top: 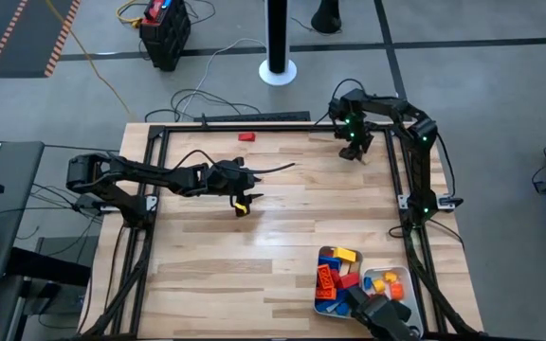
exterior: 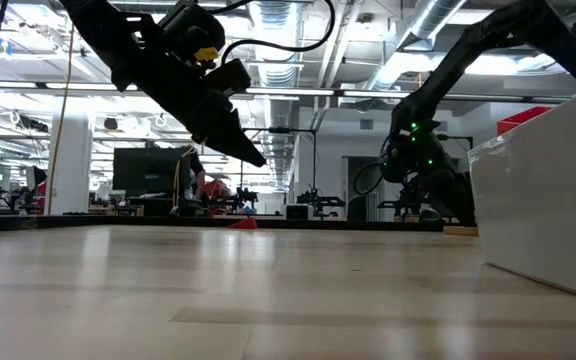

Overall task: Sort blocks by size
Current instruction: Put the large light brown wooden block into the gray bin, then put the large red wooden block into the gray bin

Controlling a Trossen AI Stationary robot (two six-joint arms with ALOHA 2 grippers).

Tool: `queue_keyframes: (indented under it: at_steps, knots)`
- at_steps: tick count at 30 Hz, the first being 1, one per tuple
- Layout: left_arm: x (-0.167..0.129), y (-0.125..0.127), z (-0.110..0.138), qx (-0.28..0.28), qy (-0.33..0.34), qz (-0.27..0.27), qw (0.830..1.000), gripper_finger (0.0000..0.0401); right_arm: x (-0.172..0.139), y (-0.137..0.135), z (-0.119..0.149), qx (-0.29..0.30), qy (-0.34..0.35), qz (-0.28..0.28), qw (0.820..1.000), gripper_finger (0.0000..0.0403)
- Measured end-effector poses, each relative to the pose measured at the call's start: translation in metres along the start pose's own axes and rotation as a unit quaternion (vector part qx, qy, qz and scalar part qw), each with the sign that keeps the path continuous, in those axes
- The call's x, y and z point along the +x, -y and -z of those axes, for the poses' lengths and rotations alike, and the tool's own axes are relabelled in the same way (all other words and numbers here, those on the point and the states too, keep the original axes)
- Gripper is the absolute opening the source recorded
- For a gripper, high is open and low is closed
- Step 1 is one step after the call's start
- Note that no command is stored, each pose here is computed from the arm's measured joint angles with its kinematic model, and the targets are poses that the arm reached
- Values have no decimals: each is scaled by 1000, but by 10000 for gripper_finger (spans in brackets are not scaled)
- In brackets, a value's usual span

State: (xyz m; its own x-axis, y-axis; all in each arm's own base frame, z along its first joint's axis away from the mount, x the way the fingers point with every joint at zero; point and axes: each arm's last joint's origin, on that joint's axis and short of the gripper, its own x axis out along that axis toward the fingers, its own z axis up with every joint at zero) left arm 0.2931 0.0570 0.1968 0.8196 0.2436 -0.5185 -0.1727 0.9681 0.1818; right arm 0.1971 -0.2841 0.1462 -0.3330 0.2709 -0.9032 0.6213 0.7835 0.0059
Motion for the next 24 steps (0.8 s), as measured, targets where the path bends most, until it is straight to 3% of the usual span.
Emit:
queue_keyframes:
  at_steps: [11,20,24]
  knots:
    - [0,0,0,1,-1,0,1000,212,-5,0,3,14,10,3,1000,150]
    - [0,-3,1,-3,-5,-3,1000,212,-38,0,22,26,98,25,995,194]
    - [1,-15,3,-36,-8,-21,999,212,-59,-2,36,36,155,39,986,211]
